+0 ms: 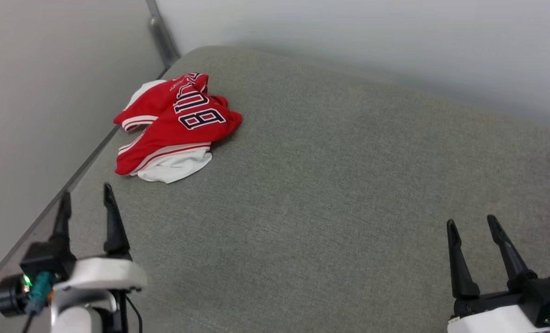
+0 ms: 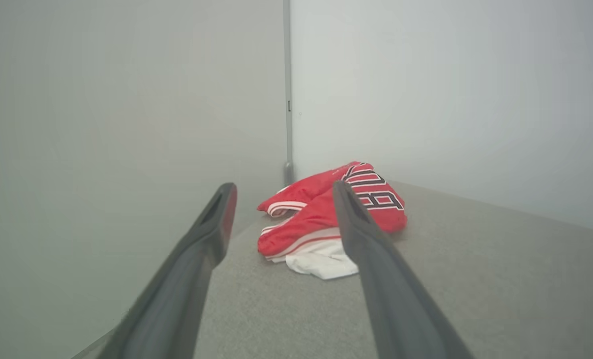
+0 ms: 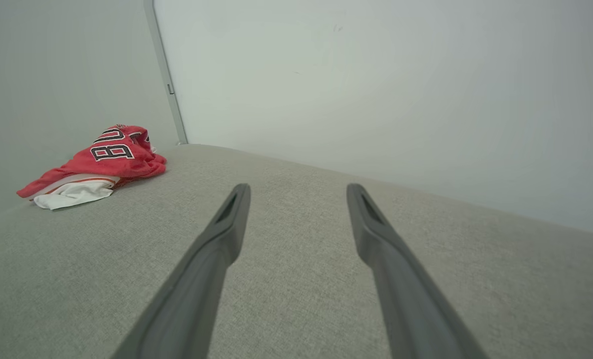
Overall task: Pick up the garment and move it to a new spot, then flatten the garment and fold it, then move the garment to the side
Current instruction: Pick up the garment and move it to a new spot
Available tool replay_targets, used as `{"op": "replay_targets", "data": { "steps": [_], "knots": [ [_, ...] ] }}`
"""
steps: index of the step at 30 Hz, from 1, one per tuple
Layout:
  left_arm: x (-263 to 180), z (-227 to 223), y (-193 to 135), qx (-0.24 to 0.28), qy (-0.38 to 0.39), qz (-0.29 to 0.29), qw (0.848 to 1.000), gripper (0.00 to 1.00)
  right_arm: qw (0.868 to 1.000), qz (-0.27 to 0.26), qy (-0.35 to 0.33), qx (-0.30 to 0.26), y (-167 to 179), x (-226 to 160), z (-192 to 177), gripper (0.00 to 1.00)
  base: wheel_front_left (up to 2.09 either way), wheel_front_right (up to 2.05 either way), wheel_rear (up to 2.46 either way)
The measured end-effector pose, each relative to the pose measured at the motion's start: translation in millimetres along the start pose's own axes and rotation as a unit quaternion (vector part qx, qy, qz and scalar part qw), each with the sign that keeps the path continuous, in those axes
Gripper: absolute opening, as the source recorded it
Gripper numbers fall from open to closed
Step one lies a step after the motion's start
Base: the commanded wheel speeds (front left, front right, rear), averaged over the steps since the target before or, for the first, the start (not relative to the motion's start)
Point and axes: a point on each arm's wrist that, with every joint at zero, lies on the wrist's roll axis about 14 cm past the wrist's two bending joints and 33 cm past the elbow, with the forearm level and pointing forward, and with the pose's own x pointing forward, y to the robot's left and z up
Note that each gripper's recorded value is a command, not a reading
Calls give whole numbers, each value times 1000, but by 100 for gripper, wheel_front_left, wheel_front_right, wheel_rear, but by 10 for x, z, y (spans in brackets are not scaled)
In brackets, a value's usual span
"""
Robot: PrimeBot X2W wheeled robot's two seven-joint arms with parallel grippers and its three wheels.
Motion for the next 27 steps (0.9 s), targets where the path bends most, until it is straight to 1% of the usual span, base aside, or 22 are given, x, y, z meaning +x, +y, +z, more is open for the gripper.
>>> {"op": "replay_targets", "data": {
  "steps": [4,6,9,14,17,21,23,24,27],
  "knots": [
    [472,273,13,21,-46,-9,999,100,1000,-8,0,-12,-108,109,-66,100,0,0,0],
    [711,389,0,22,-65,-11,998,100,1000,-15,1,-20,-188,170,-112,100,0,0,0],
    [1062,520,-35,45,-85,-24,995,100,999,-23,4,-26,-290,252,-209,100,0,0,0],
    [1596,576,-214,84,-100,-48,990,100,999,-40,10,-35,-491,387,-397,100,0,0,0],
    [1883,512,-303,92,-97,-56,989,100,998,-52,16,-39,-617,445,-533,100,0,0,0],
    [2208,128,-365,86,-47,-63,993,100,996,-66,32,-44,-778,448,-746,100,0,0,0],
    [2384,32,-418,103,-28,-74,992,100,996,-71,36,-48,-848,451,-821,100,0,0,0],
    [2467,-35,-438,103,-10,-75,992,100,995,-73,37,-48,-874,454,-849,100,0,0,0],
    [2570,-444,-613,95,80,-100,987,100,995,-80,42,-52,-956,440,-923,100,0,0,0]
  ]
}}
